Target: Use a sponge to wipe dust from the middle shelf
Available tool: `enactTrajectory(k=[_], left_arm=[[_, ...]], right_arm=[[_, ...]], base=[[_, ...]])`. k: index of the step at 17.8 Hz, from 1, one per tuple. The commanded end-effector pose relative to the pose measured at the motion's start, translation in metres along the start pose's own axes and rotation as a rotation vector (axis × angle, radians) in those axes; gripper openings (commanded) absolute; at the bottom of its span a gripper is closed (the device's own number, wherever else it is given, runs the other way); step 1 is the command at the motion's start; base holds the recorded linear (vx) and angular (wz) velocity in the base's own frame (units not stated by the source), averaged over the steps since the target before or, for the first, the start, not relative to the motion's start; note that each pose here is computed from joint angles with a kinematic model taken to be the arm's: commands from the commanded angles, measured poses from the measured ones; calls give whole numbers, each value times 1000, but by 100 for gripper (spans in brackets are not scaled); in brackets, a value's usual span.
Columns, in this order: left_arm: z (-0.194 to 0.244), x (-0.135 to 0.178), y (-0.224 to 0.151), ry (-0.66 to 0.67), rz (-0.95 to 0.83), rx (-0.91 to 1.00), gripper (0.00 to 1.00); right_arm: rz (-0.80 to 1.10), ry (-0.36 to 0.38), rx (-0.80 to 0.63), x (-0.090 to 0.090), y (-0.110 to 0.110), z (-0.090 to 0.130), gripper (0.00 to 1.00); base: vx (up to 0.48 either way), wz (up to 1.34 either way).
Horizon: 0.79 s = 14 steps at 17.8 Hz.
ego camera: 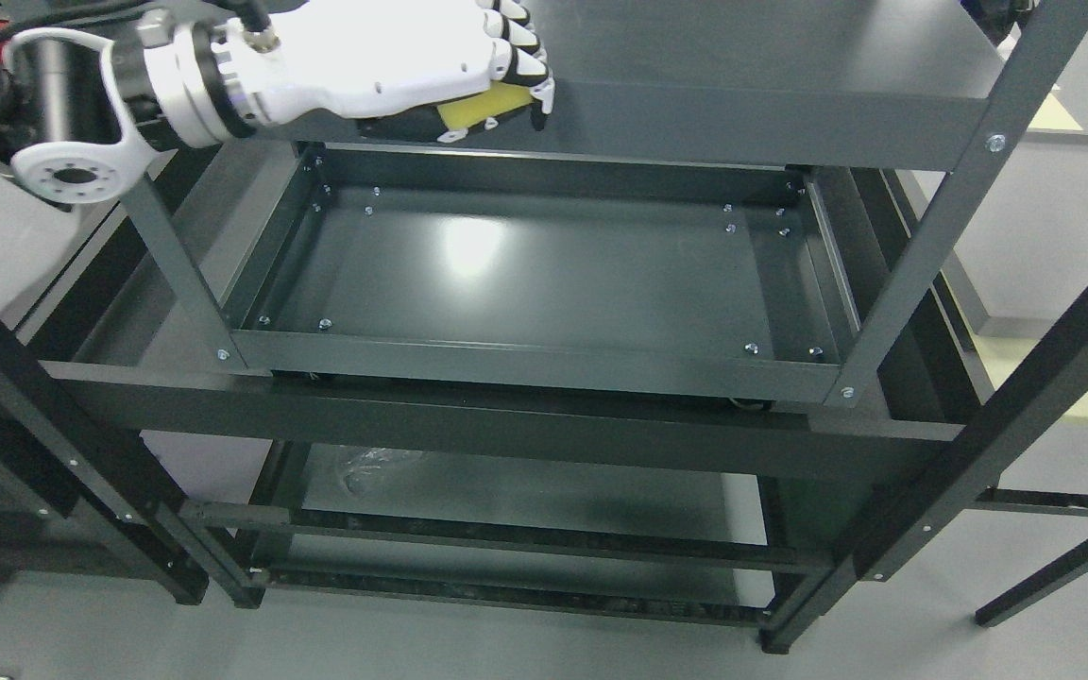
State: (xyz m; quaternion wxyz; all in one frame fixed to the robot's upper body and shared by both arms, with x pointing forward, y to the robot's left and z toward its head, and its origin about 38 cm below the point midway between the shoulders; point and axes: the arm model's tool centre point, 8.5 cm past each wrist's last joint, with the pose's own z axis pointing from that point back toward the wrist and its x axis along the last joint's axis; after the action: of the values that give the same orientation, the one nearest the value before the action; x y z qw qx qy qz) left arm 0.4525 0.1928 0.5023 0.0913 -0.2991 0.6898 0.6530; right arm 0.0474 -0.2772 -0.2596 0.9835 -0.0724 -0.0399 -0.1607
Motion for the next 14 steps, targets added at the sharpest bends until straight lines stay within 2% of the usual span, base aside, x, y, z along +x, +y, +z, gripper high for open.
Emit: enactTrajectory(k=[1,6,9,12,14], left_arm=[[121,-7,58,156,-110,-122,0],[182,-8,67,273,-75,-197,0],[202,-5,71,312,-39,-208,0],[206,-7,85,325,-17,-122,0],[204,-8,108,309,26,33,0]], right_arm=[[3,49,-15,2,-10,-1,100],[3,49,-15,2,-10,-1,100],[3,49,-16,2,-10,-1,100],[3,49,-16,2,-10,-1,100],[3,49,-15,2,-10,-1,100]], base=[[0,0],[0,0],[0,0],[0,0],[0,0]])
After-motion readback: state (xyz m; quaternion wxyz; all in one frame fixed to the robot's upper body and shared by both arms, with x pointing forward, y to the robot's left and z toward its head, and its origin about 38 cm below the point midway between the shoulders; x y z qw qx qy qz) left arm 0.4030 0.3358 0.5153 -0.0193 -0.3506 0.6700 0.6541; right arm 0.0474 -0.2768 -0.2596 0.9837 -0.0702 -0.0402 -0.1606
